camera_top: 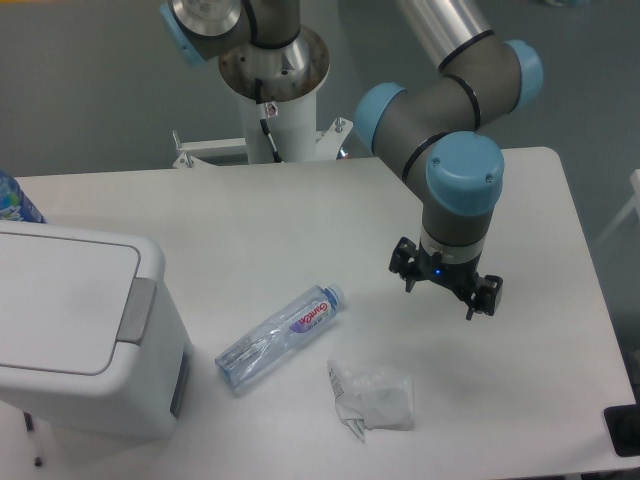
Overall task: Open the trash can
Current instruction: 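Raise the open gripper and swing it toward the white trash bin, then move the open gripper over the lid edge of the white trash bin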
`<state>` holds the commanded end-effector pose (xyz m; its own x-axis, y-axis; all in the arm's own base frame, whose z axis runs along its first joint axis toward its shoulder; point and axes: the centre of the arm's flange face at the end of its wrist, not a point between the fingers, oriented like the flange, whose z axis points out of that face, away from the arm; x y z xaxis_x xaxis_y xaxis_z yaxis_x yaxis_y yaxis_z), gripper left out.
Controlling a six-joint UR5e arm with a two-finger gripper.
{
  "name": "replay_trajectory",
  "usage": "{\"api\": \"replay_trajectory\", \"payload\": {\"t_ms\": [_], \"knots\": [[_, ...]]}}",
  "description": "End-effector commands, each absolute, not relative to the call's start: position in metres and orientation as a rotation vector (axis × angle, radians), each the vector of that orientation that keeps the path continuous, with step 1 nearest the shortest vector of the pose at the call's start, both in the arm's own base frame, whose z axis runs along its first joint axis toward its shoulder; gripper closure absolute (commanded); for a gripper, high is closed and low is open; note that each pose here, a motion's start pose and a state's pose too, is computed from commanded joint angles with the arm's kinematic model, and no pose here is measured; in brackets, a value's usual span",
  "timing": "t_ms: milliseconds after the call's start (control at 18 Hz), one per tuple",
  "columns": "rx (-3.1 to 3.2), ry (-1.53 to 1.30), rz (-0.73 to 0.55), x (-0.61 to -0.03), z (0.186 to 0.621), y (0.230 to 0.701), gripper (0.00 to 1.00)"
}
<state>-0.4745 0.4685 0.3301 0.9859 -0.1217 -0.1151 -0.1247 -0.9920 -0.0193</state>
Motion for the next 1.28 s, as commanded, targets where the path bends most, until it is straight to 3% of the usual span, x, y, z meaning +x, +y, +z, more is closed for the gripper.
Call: {"api": "replay_trajectory", "payload": {"t_ms": [500,722,1278], "knots": [[-3.064,0.179,0.186,-0.477,0.347,0.475,0.0],[-3.016,-0.01,0.232,-0.467,0.374,0.501,0.0],[-2.823,-0.391,0.18,-0.404,0.434,0.559,0.0]]}}
